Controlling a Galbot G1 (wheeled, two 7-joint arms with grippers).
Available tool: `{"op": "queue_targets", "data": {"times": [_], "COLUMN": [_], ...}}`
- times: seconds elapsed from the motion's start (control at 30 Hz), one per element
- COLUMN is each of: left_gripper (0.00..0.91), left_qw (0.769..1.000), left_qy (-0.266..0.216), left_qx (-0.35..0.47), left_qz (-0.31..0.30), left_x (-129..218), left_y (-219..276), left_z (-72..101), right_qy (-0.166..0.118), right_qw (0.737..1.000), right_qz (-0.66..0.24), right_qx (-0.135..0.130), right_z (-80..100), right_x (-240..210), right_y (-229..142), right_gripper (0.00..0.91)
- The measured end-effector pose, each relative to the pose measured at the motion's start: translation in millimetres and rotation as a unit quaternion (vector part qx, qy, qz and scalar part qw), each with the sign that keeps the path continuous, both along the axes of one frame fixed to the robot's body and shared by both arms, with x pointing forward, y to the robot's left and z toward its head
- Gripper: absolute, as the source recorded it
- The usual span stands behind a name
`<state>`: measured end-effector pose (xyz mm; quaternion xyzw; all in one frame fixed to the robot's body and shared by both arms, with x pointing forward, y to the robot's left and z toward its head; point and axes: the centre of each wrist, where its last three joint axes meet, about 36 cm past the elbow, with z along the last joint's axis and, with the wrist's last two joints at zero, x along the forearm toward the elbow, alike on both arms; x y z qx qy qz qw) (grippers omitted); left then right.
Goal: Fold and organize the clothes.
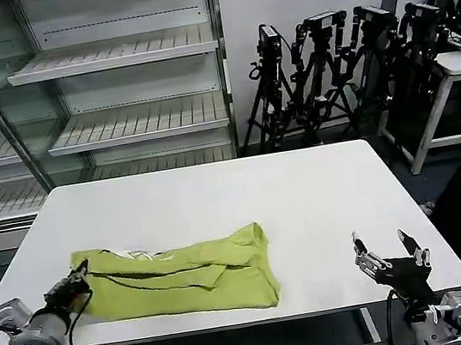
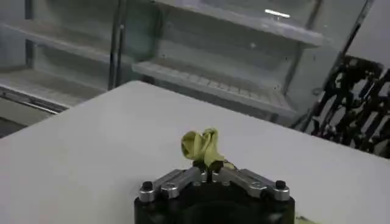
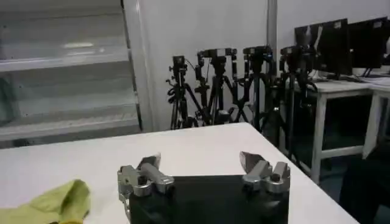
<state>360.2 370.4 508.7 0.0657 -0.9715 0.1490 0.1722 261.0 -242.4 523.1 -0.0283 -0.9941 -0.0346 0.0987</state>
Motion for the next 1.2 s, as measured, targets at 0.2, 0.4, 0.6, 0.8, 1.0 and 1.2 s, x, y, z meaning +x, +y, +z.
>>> {"op": "queue_targets", "data": {"times": [0.2, 0.4, 0.6, 0.8, 1.0, 1.2], "left_gripper": [0.02, 0.02, 0.02, 0.02, 0.02, 0.04], "left_qw": [0.995, 0.978, 0.956, 0.936, 0.93, 0.937], "left_qy": [-0.033, -0.049, -0.048, -0.043, -0.032, -0.016], "left_qx": [-0.085, -0.193, -0.273, -0.325, -0.331, -0.3], "left_qz": [-0.026, -0.066, -0.096, -0.124, -0.154, -0.179], "left_x": [-3, -6, -2, 6, 12, 16], "left_y": [-12, -40, -71, -108, -143, -172], "left_z": [21.6, 23.9, 15.8, 3.9, -9.5, -25.3], "right_qy": [0.007, 0.014, 0.018, 0.022, 0.025, 0.025], "right_qw": [1.0, 1.0, 1.0, 0.999, 0.999, 0.999], "right_qz": [-0.005, -0.009, -0.017, -0.02, -0.024, -0.026], "right_qx": [0.0, -0.004, -0.008, -0.011, -0.01, -0.01], "right_z": [-4.2, -7.6, -11.6, -14.1, -16.2, -16.7], "right_x": [-1, -2, -3, -4, -5, -5], "right_y": [-2, -4, -7, -10, -11, -11], "right_gripper": [0.907, 0.907, 0.907, 0.907, 0.907, 0.907]}}
